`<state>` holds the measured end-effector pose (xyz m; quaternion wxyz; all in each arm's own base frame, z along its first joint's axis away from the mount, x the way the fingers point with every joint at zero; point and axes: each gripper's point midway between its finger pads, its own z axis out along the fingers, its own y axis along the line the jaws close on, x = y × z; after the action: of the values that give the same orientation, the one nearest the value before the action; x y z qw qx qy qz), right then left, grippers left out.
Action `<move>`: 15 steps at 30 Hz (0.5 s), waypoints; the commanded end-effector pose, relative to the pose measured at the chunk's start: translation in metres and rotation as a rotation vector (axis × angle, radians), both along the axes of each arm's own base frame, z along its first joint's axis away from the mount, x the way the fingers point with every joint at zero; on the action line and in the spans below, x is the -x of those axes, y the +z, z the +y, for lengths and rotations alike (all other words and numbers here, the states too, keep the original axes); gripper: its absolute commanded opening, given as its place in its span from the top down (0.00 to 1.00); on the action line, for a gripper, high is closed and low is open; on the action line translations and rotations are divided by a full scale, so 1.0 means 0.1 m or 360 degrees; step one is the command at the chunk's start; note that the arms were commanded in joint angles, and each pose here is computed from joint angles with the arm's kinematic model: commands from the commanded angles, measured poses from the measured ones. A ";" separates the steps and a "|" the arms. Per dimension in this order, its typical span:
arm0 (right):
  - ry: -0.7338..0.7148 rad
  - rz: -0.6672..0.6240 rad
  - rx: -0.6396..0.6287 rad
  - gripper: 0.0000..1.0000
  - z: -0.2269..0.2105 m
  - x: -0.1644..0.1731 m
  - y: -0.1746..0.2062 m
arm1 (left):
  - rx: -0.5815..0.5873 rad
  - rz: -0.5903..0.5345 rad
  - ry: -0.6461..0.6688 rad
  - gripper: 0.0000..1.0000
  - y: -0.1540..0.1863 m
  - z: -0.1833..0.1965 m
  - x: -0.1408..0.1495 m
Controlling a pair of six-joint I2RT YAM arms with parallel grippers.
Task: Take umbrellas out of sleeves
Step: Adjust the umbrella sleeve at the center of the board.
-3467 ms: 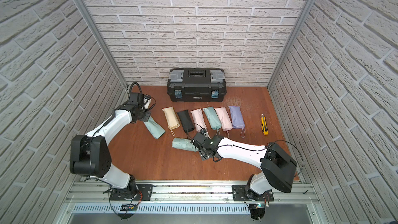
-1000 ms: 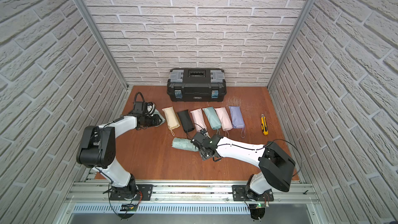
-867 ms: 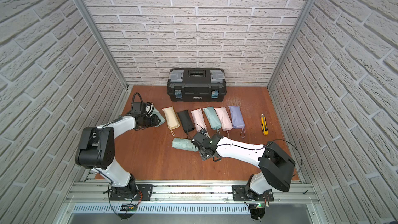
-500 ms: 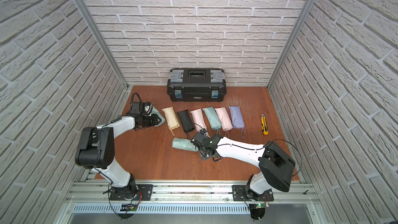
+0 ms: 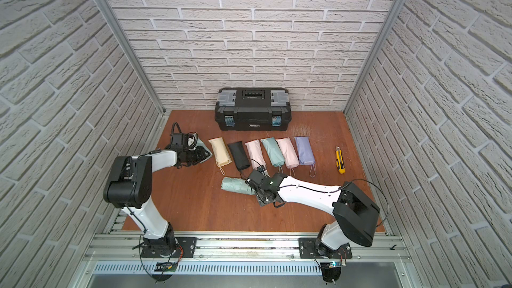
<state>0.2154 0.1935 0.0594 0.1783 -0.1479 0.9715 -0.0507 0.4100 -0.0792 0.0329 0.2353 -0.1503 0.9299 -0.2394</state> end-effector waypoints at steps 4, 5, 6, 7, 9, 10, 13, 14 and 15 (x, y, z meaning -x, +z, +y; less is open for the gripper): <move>-0.0021 -0.0018 0.0013 0.24 -0.04 -0.02 -0.03 | -0.0134 0.0223 0.0078 0.55 -0.17 0.21 0.22; -0.0016 -0.0019 0.0012 0.24 -0.03 -0.02 -0.03 | -0.0159 0.0236 0.0076 0.54 -0.16 0.24 0.25; -0.0015 -0.0019 0.0013 0.24 -0.03 -0.02 -0.04 | -0.0184 0.0237 0.0076 0.55 -0.13 0.26 0.26; -0.0014 -0.0018 0.0008 0.24 -0.02 -0.03 -0.04 | -0.0210 0.0246 0.0074 0.54 -0.11 0.29 0.29; -0.0012 -0.0017 0.0007 0.24 -0.01 -0.04 -0.05 | -0.0250 0.0246 0.0076 0.54 -0.05 0.35 0.33; -0.0008 -0.0016 0.0002 0.24 0.01 -0.04 -0.05 | -0.0262 0.0243 0.0078 0.54 -0.03 0.37 0.34; -0.0004 -0.0010 -0.0011 0.24 0.04 -0.05 -0.06 | -0.0268 0.0238 0.0078 0.54 0.02 0.41 0.36; -0.0001 -0.0009 -0.0010 0.24 0.04 -0.05 -0.06 | -0.0262 0.0235 0.0074 0.54 0.03 0.41 0.36; 0.0002 -0.0009 -0.0009 0.24 0.05 -0.05 -0.06 | -0.0251 0.0226 0.0069 0.54 0.04 0.40 0.35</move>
<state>0.2162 0.1956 0.0526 0.1745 -0.1494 0.9719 -0.0515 0.3816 -0.0461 0.0305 0.1871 -0.1733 0.9531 -0.1627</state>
